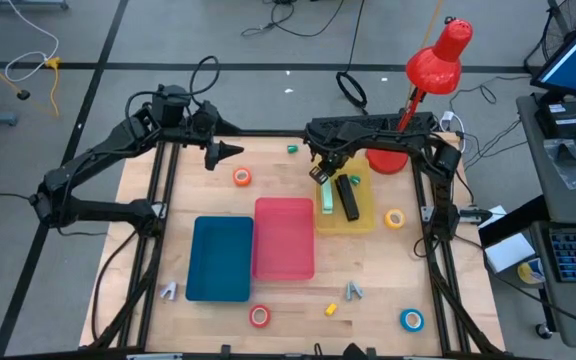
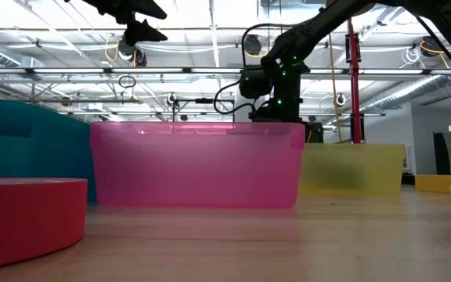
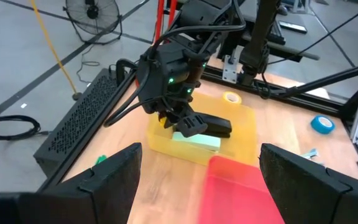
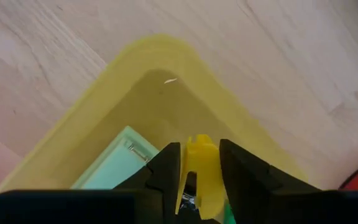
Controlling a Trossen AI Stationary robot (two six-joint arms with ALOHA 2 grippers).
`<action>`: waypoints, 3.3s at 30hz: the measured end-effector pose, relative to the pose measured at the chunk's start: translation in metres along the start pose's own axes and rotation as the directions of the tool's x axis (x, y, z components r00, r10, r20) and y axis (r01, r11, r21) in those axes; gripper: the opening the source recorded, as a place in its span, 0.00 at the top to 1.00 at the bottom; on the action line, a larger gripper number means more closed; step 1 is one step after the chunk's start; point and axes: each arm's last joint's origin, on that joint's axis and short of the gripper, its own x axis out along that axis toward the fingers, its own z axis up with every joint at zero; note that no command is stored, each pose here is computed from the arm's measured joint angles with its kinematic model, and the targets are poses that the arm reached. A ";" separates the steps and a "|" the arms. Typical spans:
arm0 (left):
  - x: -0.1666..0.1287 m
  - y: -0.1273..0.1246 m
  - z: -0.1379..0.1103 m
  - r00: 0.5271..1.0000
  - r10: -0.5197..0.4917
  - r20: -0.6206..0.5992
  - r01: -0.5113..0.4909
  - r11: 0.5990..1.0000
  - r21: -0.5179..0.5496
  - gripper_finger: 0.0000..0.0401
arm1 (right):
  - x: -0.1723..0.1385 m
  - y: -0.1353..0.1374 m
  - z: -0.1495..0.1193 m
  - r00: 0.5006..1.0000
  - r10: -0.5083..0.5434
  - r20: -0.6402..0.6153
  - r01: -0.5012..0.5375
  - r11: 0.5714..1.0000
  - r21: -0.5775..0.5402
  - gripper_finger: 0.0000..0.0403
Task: Pick and place Stapler, Stapler remover, tape
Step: Put the top yellow stapler into the yellow bin, then put the green stapler into the yellow bin
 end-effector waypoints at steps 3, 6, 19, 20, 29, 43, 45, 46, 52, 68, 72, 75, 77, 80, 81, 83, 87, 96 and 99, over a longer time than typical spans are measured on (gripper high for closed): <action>0.000 0.000 0.000 1.000 0.000 0.000 0.000 1.000 0.017 0.19 | 0.000 -0.001 0.000 0.999 -0.031 0.009 0.031 1.000 0.006 0.69; 0.000 0.000 0.000 1.000 0.001 -0.001 -0.001 0.999 0.033 0.19 | 0.000 -0.001 0.000 0.999 -0.042 0.012 0.042 0.999 0.008 0.65; 0.034 0.013 -0.003 0.998 0.047 -0.041 -0.044 0.997 0.065 0.19 | -0.045 0.008 -0.007 0.989 0.055 0.135 -0.071 0.991 0.116 0.63; 0.042 0.015 -0.005 0.998 0.040 -0.054 -0.036 0.997 0.069 0.19 | -0.053 0.010 -0.008 0.985 0.061 0.163 -0.079 0.991 0.108 0.64; 0.120 0.049 -0.014 0.989 0.032 -0.142 -0.024 0.998 0.059 0.19 | -0.127 0.019 -0.037 0.918 0.017 0.396 -0.027 0.999 0.019 0.69; 0.228 0.110 -0.001 0.879 0.207 -0.430 -0.194 0.978 0.075 0.19 | -0.198 -0.002 -0.076 0.814 0.096 0.573 -0.080 0.995 -0.053 0.69; 0.242 0.117 -0.009 0.840 0.231 -0.491 -0.223 0.972 0.077 0.19 | -0.200 -0.003 -0.079 0.813 0.098 0.575 -0.081 0.995 -0.056 0.69; 0.248 0.121 -0.014 0.817 0.248 -0.521 -0.241 0.967 0.082 0.19 | -0.201 -0.003 -0.079 0.812 0.099 0.575 -0.081 0.995 -0.057 0.69; 0.274 0.136 -0.027 0.739 0.287 -0.609 -0.305 0.949 0.076 0.19 | -0.201 -0.004 -0.081 0.819 0.097 0.566 -0.076 0.995 -0.061 0.69; 0.285 0.157 -0.049 0.684 0.273 -0.677 -0.372 0.928 0.000 0.19 | -0.201 -0.004 -0.081 0.819 0.098 0.565 -0.081 0.995 -0.055 0.69; 0.288 0.157 -0.054 0.677 0.257 -0.689 -0.347 0.938 0.009 0.19 | -0.201 -0.004 -0.081 0.819 0.098 0.565 -0.087 0.995 -0.047 0.69; 0.293 0.156 -0.062 0.662 0.241 -0.710 -0.328 0.944 0.015 0.19 | -0.201 -0.004 -0.081 0.819 0.099 0.565 -0.094 0.995 -0.037 0.69; 0.296 0.155 -0.067 0.650 0.230 -0.724 -0.313 0.950 0.021 0.19 | -0.201 -0.004 -0.081 0.820 0.106 0.563 -0.105 0.994 -0.034 0.69; 0.302 0.152 -0.076 0.631 0.214 -0.746 -0.286 0.958 0.033 0.19 | -0.201 -0.003 -0.081 0.820 0.125 0.558 -0.121 0.992 -0.044 0.69; 0.305 0.151 -0.079 0.625 0.211 -0.751 -0.281 0.959 0.036 0.19 | -0.201 -0.003 -0.081 0.820 0.125 0.559 -0.123 0.992 -0.042 0.69; 0.306 0.151 -0.079 0.632 0.199 -0.749 -0.264 0.964 0.033 0.19 | -0.201 -0.003 -0.081 0.820 0.125 0.559 -0.127 0.991 -0.035 0.69; 0.306 0.152 -0.077 0.641 0.211 -0.738 -0.259 0.965 0.050 0.19 | -0.202 -0.003 -0.081 0.815 0.127 0.565 -0.136 0.990 -0.027 0.69; 0.307 0.151 -0.077 0.657 0.193 -0.728 -0.197 0.977 0.082 0.19 | -0.202 -0.002 -0.081 0.814 0.130 0.566 -0.152 0.988 -0.009 0.69; 0.307 0.151 -0.076 0.661 0.190 -0.726 -0.184 0.979 0.088 0.19 | -0.202 -0.002 -0.081 0.814 0.131 0.565 -0.153 0.988 -0.009 0.69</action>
